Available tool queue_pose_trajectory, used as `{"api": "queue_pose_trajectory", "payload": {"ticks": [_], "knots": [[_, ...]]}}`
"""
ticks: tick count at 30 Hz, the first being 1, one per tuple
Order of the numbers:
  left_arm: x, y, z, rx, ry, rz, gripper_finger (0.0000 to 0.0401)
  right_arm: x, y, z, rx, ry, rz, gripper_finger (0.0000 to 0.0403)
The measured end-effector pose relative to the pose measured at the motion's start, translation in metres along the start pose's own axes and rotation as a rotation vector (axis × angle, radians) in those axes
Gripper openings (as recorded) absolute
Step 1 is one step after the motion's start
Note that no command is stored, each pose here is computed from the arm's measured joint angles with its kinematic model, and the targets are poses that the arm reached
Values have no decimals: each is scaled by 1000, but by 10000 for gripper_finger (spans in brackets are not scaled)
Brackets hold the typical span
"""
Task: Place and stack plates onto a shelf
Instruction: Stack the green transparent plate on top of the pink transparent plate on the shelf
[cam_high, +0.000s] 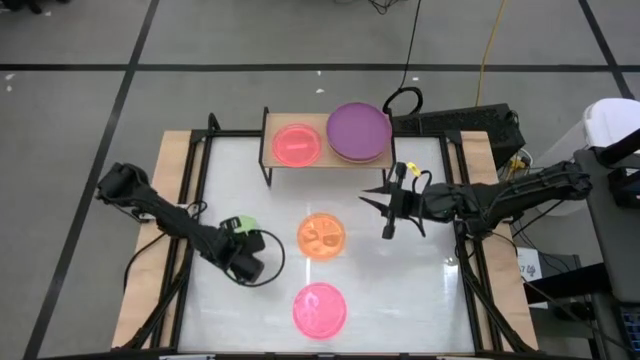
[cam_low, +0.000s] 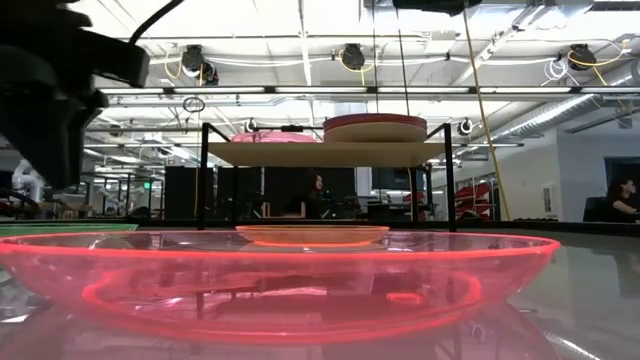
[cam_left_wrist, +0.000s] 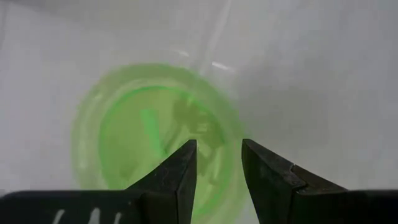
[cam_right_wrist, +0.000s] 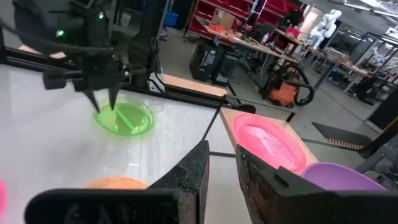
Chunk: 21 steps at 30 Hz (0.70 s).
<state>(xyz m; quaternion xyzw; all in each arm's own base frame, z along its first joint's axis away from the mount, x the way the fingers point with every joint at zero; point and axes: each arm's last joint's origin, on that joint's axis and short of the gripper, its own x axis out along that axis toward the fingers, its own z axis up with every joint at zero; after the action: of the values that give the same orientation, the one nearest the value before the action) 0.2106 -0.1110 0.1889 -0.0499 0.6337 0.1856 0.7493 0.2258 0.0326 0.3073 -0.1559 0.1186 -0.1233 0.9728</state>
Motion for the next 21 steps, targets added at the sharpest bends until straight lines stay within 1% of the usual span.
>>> {"api": "queue_pose_trajectory", "payload": {"ticks": [3, 7, 11, 17, 21], "knots": [[4, -8, -6, -6, -26, -33, 134, 0, 0, 1, 6, -12, -4, 63], [10, -13, -12, -52, -34, -71, 138, 0, -1, 3, 13, -30, -8, 63], [13, -13, -17, -83, -11, -73, 165, 0, -1, 4, 16, -35, -8, 63], [24, -7, -25, -112, 14, -37, 217, 1, 1, 2, 38, -24, 2, 63], [32, -3, -31, -134, 34, -11, 233, -1, 4, 3, 46, -26, 17, 63]]}}
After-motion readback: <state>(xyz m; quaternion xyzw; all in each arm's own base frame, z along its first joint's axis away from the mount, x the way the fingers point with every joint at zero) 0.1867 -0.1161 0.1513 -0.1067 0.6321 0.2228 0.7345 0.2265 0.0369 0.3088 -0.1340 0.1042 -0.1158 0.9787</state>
